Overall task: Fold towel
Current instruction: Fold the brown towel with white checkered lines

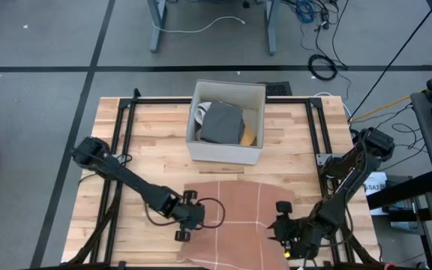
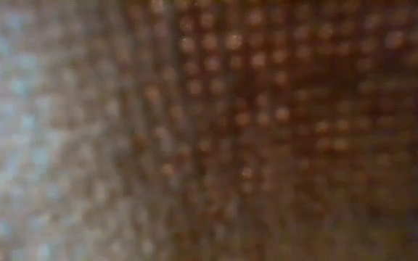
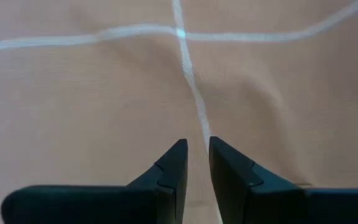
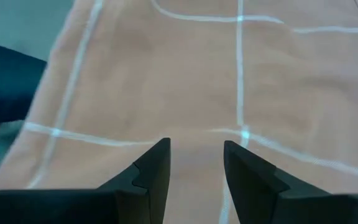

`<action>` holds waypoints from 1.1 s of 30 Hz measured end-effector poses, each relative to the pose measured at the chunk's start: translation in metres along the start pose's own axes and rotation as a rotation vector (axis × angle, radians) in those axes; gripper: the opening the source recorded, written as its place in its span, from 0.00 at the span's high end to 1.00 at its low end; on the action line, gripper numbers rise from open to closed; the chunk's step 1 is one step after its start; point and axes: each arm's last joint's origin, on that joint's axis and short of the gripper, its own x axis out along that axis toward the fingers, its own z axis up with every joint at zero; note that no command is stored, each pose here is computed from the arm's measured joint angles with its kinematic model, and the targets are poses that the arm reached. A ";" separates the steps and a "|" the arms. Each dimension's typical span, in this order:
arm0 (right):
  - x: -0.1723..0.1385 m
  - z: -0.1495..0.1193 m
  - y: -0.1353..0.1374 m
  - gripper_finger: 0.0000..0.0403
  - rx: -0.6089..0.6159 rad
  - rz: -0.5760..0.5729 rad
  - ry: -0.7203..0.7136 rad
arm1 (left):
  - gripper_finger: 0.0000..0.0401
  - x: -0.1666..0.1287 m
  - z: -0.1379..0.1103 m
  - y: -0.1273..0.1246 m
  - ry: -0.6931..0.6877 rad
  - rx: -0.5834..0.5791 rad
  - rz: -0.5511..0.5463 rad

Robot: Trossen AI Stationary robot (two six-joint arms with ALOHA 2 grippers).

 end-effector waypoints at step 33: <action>0.023 -0.027 -0.025 0.67 0.004 -0.235 0.309 | 0.82 0.019 -0.011 0.080 0.289 0.223 0.909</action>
